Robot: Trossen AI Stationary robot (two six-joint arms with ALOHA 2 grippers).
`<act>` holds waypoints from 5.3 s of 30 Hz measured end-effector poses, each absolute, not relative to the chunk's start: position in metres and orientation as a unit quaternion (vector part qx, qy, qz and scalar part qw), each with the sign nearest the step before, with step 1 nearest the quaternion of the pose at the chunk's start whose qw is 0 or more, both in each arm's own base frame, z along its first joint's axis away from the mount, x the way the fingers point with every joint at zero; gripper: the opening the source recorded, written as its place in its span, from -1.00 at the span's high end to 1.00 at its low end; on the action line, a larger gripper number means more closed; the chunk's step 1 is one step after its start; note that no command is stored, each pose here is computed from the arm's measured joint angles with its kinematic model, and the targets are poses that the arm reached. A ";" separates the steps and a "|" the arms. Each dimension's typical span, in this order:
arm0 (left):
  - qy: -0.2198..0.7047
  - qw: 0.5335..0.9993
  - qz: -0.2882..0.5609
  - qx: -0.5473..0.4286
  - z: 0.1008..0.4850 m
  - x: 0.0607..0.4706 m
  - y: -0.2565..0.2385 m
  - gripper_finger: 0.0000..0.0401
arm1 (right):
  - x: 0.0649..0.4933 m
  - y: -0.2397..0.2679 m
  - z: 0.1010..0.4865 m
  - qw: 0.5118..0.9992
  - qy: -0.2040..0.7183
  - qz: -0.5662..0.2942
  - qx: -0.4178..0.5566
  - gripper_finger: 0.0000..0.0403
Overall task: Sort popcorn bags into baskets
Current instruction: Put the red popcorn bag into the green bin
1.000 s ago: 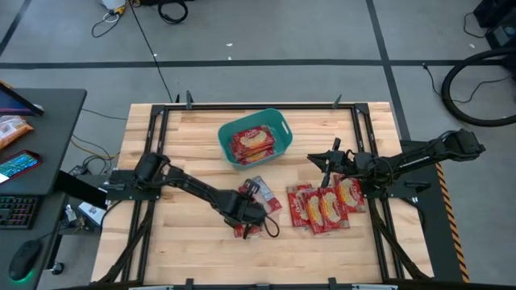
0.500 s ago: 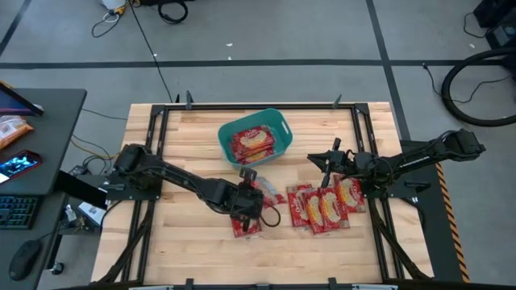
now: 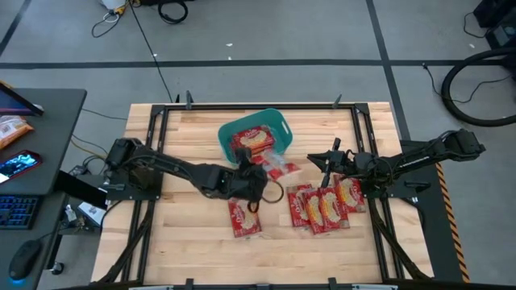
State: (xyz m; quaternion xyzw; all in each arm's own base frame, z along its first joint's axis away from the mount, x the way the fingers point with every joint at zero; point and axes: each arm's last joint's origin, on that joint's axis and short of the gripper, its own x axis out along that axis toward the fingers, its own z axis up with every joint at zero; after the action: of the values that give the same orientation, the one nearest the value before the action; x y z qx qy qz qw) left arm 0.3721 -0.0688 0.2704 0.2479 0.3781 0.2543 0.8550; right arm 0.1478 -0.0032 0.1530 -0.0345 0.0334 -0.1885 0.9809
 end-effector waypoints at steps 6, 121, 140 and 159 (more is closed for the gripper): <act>0.405 0.838 0.316 0.183 0.277 0.372 -0.028 1.00 | 0.148 -0.003 0.153 0.981 0.034 -0.189 -0.034 0.81; 0.506 0.737 -0.042 0.446 0.190 0.329 -0.151 0.90 | 0.148 -0.003 0.153 0.981 0.034 -0.188 -0.035 0.81; 0.456 0.721 0.171 0.493 0.214 0.335 -0.140 0.90 | 0.148 -0.003 0.153 0.981 0.034 -0.188 -0.035 0.81; 0.510 0.794 0.313 0.107 0.243 0.376 0.014 0.90 | 0.148 -0.003 0.153 0.981 0.034 -0.189 -0.035 0.81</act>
State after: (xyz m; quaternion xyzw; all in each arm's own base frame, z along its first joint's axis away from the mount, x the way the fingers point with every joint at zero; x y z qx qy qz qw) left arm 0.3764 0.0144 0.2428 0.1067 0.5100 0.3126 0.7942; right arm 0.1480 -0.0032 0.1528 -0.0346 0.0341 -0.1886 0.9808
